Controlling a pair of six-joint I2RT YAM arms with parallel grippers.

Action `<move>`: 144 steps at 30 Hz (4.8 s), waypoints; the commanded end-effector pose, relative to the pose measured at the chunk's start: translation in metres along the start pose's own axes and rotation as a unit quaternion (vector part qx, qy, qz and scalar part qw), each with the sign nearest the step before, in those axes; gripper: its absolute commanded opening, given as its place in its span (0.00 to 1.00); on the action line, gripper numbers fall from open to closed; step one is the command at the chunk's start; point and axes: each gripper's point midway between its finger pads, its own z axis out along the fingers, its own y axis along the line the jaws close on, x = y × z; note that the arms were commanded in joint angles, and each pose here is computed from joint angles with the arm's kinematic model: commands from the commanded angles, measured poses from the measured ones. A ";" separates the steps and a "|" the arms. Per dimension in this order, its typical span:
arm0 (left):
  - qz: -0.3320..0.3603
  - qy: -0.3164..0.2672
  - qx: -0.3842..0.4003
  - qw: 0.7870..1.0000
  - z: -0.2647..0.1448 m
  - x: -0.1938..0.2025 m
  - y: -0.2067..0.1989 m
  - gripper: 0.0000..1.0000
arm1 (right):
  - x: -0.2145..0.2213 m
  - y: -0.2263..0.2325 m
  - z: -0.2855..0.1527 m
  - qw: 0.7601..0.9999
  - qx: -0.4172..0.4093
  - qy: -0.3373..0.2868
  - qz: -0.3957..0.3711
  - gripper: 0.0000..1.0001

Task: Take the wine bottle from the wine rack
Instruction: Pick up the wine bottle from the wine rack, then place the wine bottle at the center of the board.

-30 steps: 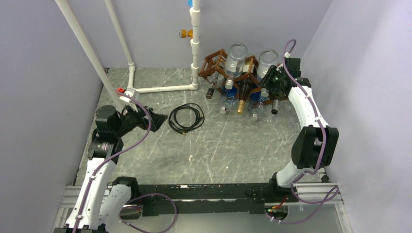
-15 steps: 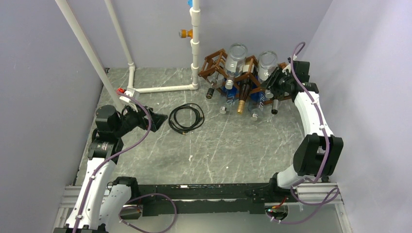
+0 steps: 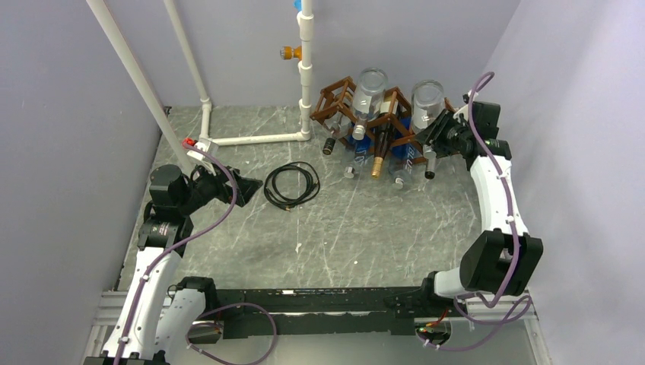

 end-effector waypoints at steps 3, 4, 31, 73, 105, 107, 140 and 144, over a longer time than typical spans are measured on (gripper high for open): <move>0.017 -0.021 0.019 0.999 -0.002 -0.014 -0.008 0.99 | -0.061 0.070 -0.052 0.979 -0.111 -0.135 -0.108 0.00; 0.017 -0.022 0.020 0.999 -0.002 -0.014 -0.009 0.99 | -0.060 0.073 -0.056 0.978 -0.115 -0.136 -0.113 0.00; 0.049 -0.030 0.200 0.978 -0.002 -0.006 -0.075 0.99 | 0.063 0.128 -0.118 0.901 -0.293 0.004 -0.319 0.00; -0.188 0.129 0.035 0.973 0.040 0.144 -0.073 0.96 | 0.199 0.024 -0.097 0.506 -0.082 0.385 -0.767 0.00; 0.327 0.027 0.107 0.939 0.041 0.215 -0.137 1.00 | 0.209 0.022 -0.083 0.336 -0.002 0.443 -0.831 0.08; 0.350 0.030 0.094 0.931 0.046 0.219 -0.140 0.99 | 0.211 0.025 -0.082 0.334 -0.002 0.442 -0.833 0.10; 0.337 0.022 0.094 0.936 0.052 0.243 -0.153 0.99 | 0.235 0.068 -0.084 0.365 -0.072 0.411 -0.832 0.68; 0.331 0.020 0.098 0.938 0.051 0.241 -0.155 1.00 | 0.236 0.078 -0.088 0.375 -0.089 0.397 -0.833 0.73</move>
